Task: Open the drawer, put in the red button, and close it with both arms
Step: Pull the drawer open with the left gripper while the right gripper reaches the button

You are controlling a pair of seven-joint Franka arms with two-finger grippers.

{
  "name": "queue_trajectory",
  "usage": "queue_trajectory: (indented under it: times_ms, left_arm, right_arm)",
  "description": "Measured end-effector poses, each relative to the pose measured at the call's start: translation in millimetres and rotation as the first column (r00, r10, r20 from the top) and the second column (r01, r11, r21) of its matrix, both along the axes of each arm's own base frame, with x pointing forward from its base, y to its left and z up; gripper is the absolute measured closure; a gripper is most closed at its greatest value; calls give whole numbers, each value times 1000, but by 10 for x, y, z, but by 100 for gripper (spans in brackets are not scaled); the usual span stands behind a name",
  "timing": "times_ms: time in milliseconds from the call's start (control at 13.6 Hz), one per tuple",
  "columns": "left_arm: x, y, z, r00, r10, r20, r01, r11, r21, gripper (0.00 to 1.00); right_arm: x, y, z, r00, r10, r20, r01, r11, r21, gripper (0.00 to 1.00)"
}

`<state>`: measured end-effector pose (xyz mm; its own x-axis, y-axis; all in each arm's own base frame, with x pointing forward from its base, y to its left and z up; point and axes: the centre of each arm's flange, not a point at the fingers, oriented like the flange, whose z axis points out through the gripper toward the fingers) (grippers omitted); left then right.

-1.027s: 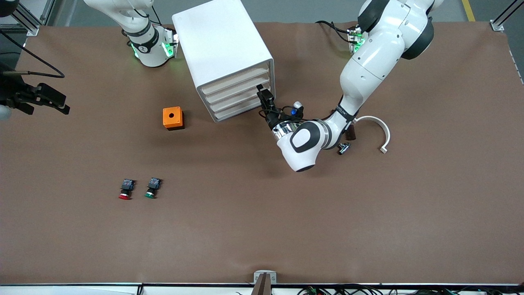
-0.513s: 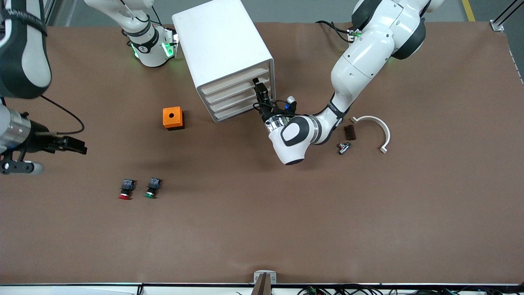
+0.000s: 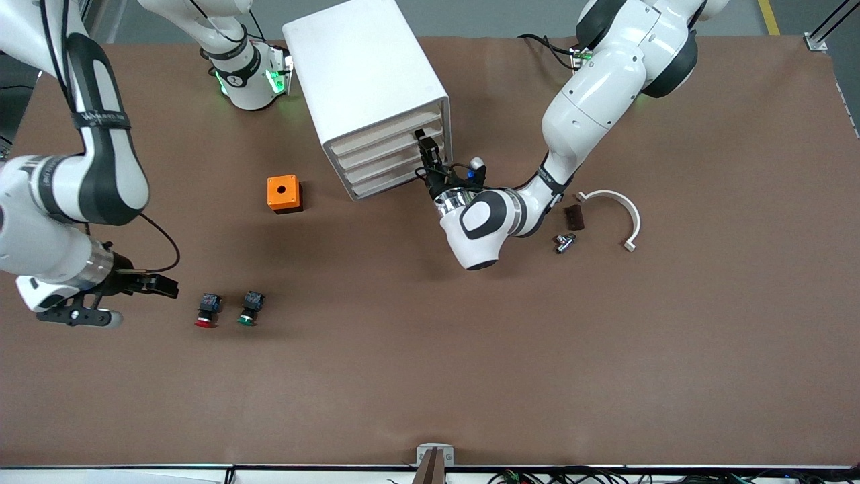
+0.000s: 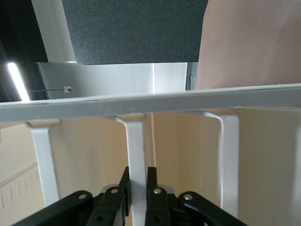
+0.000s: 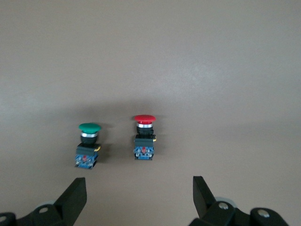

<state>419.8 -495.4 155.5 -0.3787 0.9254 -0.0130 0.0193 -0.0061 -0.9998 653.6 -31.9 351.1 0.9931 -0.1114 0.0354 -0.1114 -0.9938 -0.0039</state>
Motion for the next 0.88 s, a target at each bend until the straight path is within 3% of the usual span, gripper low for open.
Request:
queue_trajectory:
  times_ms: [880]
  left_arm:
    - [752, 690, 18, 986, 164, 9, -164, 986, 1, 84]
  right_arm:
    - [-77, -7, -1370, 999, -42, -23, 42, 999, 0, 0]
